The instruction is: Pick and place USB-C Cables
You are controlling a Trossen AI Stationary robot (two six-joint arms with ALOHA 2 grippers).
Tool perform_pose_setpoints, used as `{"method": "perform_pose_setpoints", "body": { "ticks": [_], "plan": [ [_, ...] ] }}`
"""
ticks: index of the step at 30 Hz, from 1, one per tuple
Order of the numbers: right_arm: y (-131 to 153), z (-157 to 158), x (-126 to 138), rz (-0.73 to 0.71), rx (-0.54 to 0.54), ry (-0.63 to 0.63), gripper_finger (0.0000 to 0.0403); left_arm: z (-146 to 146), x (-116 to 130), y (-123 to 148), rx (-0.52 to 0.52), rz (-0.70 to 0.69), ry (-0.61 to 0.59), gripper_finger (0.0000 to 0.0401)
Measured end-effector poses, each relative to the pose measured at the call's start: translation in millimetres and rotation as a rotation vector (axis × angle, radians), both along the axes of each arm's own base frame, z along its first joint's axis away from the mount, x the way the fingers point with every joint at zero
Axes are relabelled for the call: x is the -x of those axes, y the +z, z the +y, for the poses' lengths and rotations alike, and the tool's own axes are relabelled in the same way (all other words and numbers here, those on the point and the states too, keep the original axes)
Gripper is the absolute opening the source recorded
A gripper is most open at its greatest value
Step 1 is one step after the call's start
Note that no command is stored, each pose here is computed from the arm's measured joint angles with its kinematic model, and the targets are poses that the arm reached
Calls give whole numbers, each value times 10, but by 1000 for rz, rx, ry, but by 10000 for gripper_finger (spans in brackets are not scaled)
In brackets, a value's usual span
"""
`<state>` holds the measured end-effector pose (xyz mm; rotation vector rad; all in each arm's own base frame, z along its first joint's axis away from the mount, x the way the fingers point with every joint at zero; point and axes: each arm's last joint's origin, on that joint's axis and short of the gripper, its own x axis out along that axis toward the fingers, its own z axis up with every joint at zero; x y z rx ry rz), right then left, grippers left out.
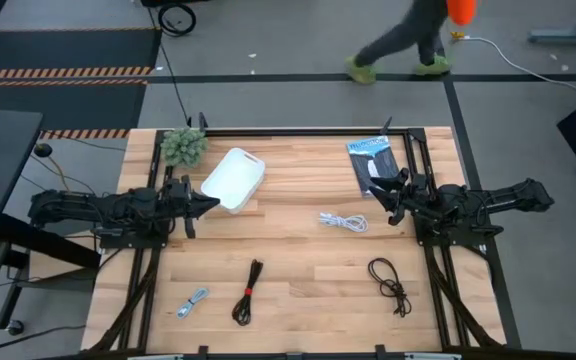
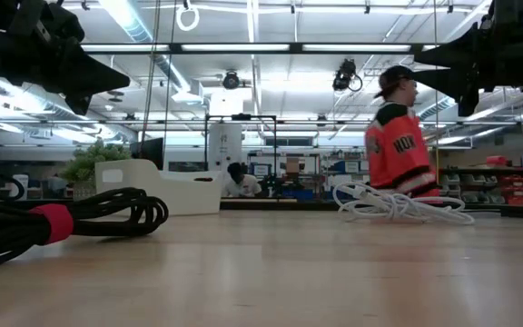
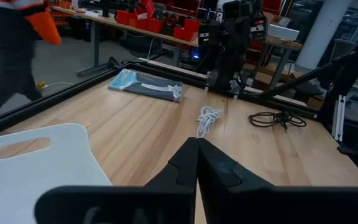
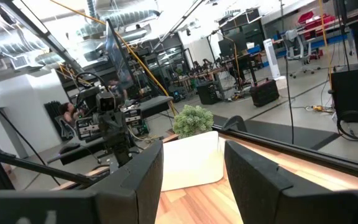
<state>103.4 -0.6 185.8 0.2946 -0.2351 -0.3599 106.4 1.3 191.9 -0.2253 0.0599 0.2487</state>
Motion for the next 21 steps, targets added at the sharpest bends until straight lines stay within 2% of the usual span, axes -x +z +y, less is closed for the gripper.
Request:
{"method": "perform_pose_setpoints", "body": {
  "ticks": [18, 21],
  "plan": [
    [5, -1, 1, -3, 2, -4, 178, 0, 0, 0, 0, 0, 0, 11],
    [82, -25, 28, -58, 44, -82, 178, 0, 0, 0, 0, 0, 0, 11]
  ]
}}
